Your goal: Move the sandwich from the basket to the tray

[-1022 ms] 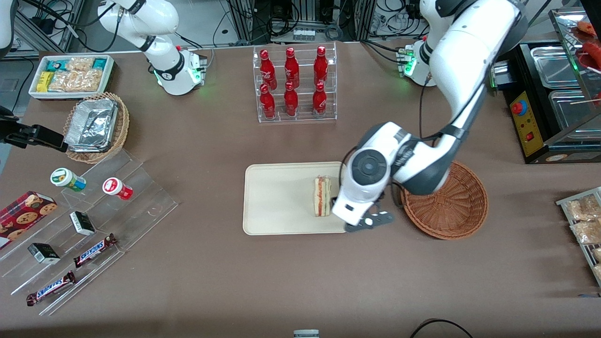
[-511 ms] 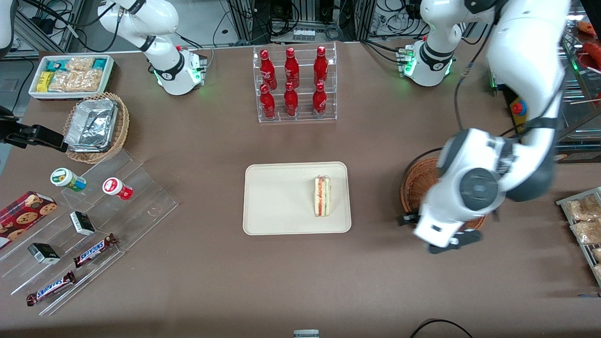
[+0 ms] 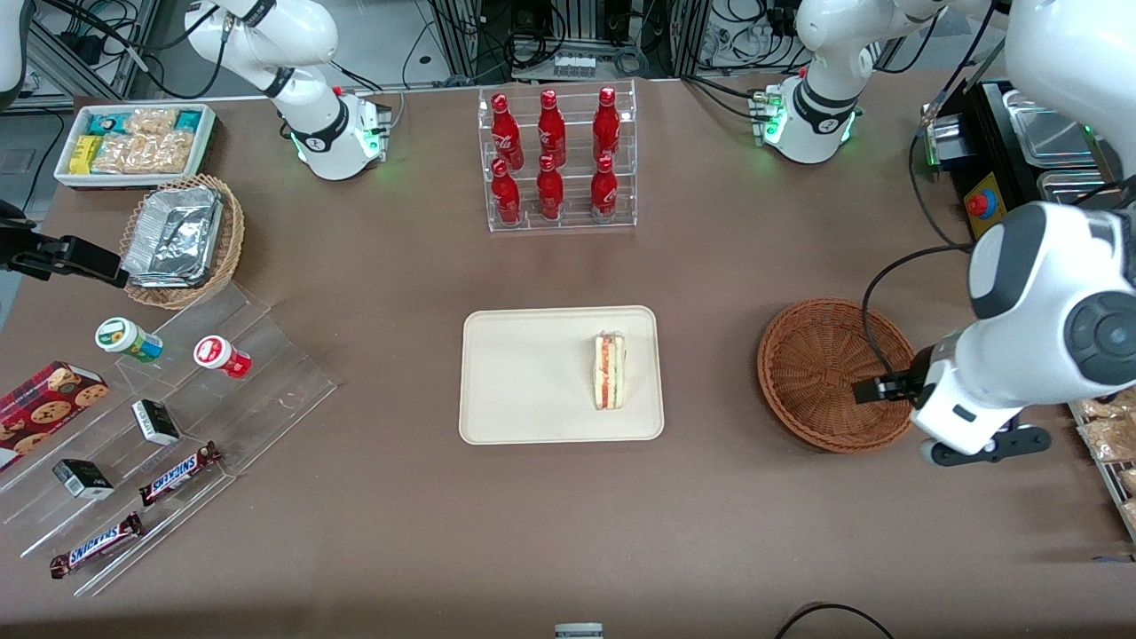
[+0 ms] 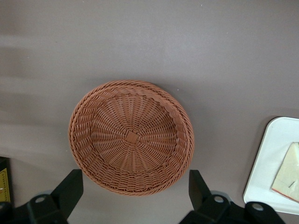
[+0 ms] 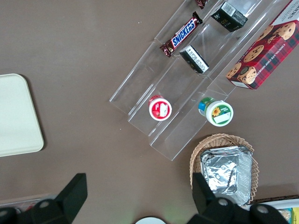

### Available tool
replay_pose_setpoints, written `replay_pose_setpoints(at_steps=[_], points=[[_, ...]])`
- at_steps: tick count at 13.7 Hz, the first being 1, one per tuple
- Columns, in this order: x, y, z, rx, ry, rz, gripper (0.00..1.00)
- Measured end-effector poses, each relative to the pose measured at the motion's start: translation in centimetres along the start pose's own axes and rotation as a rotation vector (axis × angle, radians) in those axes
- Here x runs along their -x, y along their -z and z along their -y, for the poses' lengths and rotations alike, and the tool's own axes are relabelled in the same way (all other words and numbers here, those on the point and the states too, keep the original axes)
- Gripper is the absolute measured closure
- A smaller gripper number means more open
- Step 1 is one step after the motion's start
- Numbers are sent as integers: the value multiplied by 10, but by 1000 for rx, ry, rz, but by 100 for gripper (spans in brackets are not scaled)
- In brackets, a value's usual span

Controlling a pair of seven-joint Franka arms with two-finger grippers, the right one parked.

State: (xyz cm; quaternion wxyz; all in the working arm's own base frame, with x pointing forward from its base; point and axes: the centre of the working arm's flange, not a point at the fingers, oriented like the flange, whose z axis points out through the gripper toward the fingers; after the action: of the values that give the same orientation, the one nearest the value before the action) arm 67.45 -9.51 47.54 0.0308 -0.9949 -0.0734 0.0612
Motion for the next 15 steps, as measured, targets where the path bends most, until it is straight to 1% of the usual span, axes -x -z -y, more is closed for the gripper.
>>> replay_pose_setpoints(at_steps=[3, 4, 6, 8, 11, 14, 15], points=[[4, 8, -2, -3, -3, -9, 0], [6, 10, 1, -10, 1, -5, 0], [8, 15, 21, -37, 6, 13, 0], [14, 30, 44, -27, -21, 27, 0], [40, 62, 58, -27, -62, 47, 0], [76, 92, 54, -49, -80, 70, 0], [85, 98, 53, -51, -83, 72, 0]])
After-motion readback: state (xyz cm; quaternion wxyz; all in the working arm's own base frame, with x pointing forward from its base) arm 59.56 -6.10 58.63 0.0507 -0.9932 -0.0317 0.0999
